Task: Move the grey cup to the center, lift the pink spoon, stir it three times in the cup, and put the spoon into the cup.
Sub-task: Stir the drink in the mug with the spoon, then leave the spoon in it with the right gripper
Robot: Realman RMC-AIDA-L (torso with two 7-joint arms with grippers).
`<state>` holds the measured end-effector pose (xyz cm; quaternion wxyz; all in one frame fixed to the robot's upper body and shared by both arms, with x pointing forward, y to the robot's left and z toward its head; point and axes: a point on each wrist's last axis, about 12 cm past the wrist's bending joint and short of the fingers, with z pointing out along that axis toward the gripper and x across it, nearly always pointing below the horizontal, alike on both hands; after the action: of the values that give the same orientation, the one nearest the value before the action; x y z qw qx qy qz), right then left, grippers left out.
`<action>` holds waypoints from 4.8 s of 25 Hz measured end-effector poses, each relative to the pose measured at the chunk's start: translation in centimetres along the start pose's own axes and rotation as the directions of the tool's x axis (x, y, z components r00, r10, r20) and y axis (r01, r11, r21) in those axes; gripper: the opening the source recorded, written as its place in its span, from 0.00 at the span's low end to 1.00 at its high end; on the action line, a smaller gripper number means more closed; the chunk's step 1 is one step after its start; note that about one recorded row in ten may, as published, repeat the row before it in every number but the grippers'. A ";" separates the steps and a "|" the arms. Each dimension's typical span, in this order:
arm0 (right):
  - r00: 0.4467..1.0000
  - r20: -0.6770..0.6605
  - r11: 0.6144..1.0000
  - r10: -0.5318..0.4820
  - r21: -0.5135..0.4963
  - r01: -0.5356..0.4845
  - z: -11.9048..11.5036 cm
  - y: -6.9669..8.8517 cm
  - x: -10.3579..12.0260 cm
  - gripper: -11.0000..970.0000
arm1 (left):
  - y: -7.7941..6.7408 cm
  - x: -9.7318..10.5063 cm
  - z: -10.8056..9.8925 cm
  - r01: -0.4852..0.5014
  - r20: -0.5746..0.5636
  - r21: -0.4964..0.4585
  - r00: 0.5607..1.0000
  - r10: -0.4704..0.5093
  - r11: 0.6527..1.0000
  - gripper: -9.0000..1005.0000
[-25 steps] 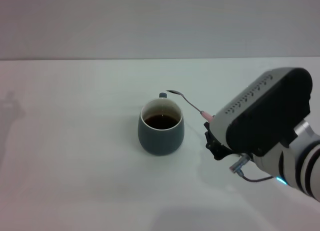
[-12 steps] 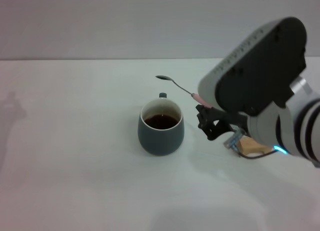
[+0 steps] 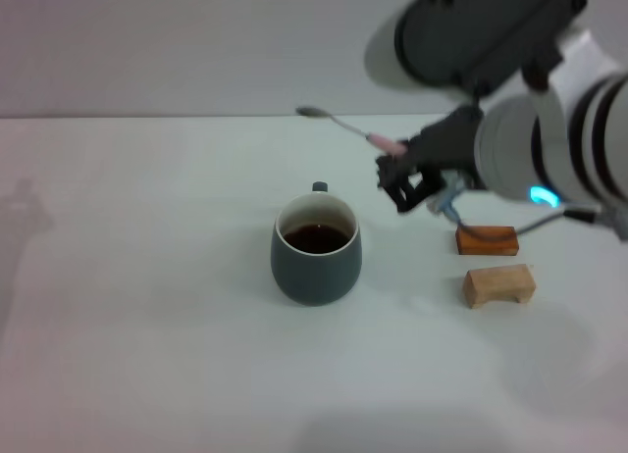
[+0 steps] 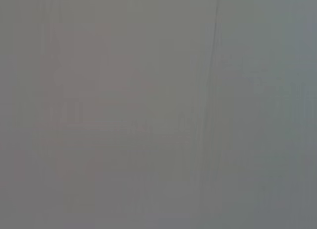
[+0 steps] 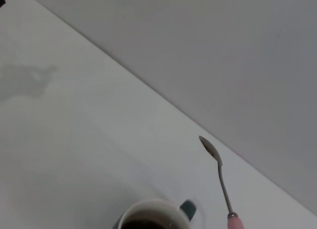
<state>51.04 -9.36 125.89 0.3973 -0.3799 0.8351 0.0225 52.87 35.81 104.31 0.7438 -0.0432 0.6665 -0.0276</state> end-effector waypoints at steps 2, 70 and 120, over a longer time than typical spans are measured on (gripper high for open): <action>1.000 -0.015 1.000 -0.003 -0.001 0.003 -0.4 -0.4 -1.2 0.13 | -0.1 0.0 0.1 0.000 0.001 0.002 1.000 0.000 1.000 0.02; 0.836 -0.542 0.981 0.084 -0.101 -0.164 8.4 -2.2 -4.2 0.13 | -0.6 -0.5 -2.9 0.106 0.145 0.020 0.984 -0.108 0.994 0.02; 0.814 -0.579 0.968 0.045 -0.174 -0.178 10.5 1.6 -3.5 0.13 | -1.2 -0.3 -3.9 0.143 0.158 0.042 0.976 -0.147 0.989 0.02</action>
<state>58.15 -2.46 120.70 0.0823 -0.3608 0.9287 0.0237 48.95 34.57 104.31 0.7916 -0.0825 0.5989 -0.0883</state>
